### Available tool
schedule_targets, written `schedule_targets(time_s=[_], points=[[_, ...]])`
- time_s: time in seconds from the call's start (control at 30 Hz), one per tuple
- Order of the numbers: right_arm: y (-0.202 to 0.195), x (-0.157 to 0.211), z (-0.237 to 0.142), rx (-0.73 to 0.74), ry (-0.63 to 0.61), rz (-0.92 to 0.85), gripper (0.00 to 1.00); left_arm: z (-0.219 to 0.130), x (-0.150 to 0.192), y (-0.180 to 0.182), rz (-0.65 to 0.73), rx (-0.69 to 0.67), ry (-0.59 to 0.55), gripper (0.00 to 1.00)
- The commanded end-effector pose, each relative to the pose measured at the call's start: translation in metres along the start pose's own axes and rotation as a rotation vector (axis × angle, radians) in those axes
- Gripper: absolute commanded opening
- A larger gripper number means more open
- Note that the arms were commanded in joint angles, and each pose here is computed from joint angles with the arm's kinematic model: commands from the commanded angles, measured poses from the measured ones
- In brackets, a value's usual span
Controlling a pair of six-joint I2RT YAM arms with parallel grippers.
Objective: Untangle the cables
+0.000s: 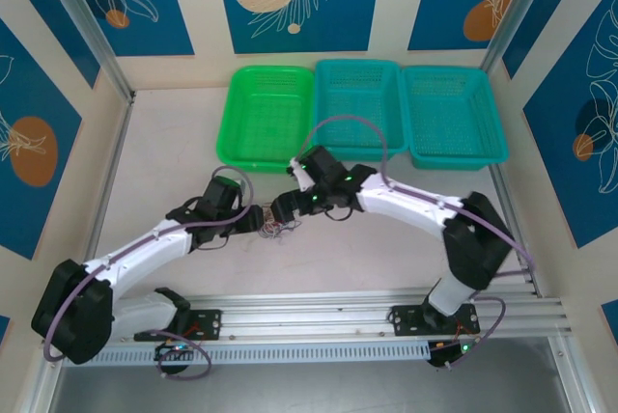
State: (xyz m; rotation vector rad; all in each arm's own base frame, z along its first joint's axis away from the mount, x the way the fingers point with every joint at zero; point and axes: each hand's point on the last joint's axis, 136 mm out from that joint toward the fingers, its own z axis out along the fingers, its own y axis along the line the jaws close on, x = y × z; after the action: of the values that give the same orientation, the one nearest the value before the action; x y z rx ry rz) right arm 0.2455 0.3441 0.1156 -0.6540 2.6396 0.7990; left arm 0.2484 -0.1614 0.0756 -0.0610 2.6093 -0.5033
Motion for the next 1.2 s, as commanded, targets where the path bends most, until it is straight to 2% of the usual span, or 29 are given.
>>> schedule_targets(time_s=[0.0, 0.13, 0.2, 0.4, 0.53, 0.67, 0.8, 0.93, 1.17], points=[[0.006, -0.014, 0.027, 0.045, -0.027, -0.011, 0.94, -0.005, 0.020, 0.026, -0.043, -0.135, 0.076, 0.49], [-0.004, -0.018, 0.053, 0.095, -0.041, -0.005, 0.94, -0.001, 0.044, 0.040, -0.136, -0.174, 0.134, 0.46], [-0.006, -0.018, 0.061, 0.099, -0.033, -0.002, 0.89, 0.005, 0.052, 0.040, -0.157, -0.159, 0.161, 0.46], [-0.013, -0.010, 0.069, 0.089, 0.008, 0.012, 0.51, 0.021, 0.059, 0.040, -0.178, -0.146, 0.184, 0.46], [-0.009, -0.001, 0.070, 0.059, 0.042, 0.008, 0.36, 0.035, 0.056, 0.039, -0.186, -0.157, 0.188, 0.45], [-0.009, 0.002, 0.066, 0.054, 0.039, 0.018, 0.18, 0.045, 0.056, 0.046, -0.185, -0.207, 0.202, 0.31], [-0.019, -0.003, 0.053, 0.081, -0.018, 0.051, 0.11, 0.046, 0.056, 0.058, -0.182, -0.267, 0.188, 0.02], [-0.049, -0.002, 0.033, 0.122, -0.083, 0.167, 0.00, 0.030, 0.042, 0.067, -0.156, -0.322, 0.118, 0.00], [-0.121, 0.042, -0.015, 0.246, -0.159, 0.379, 0.00, -0.005, 0.007, 0.083, -0.139, -0.392, -0.020, 0.00]])
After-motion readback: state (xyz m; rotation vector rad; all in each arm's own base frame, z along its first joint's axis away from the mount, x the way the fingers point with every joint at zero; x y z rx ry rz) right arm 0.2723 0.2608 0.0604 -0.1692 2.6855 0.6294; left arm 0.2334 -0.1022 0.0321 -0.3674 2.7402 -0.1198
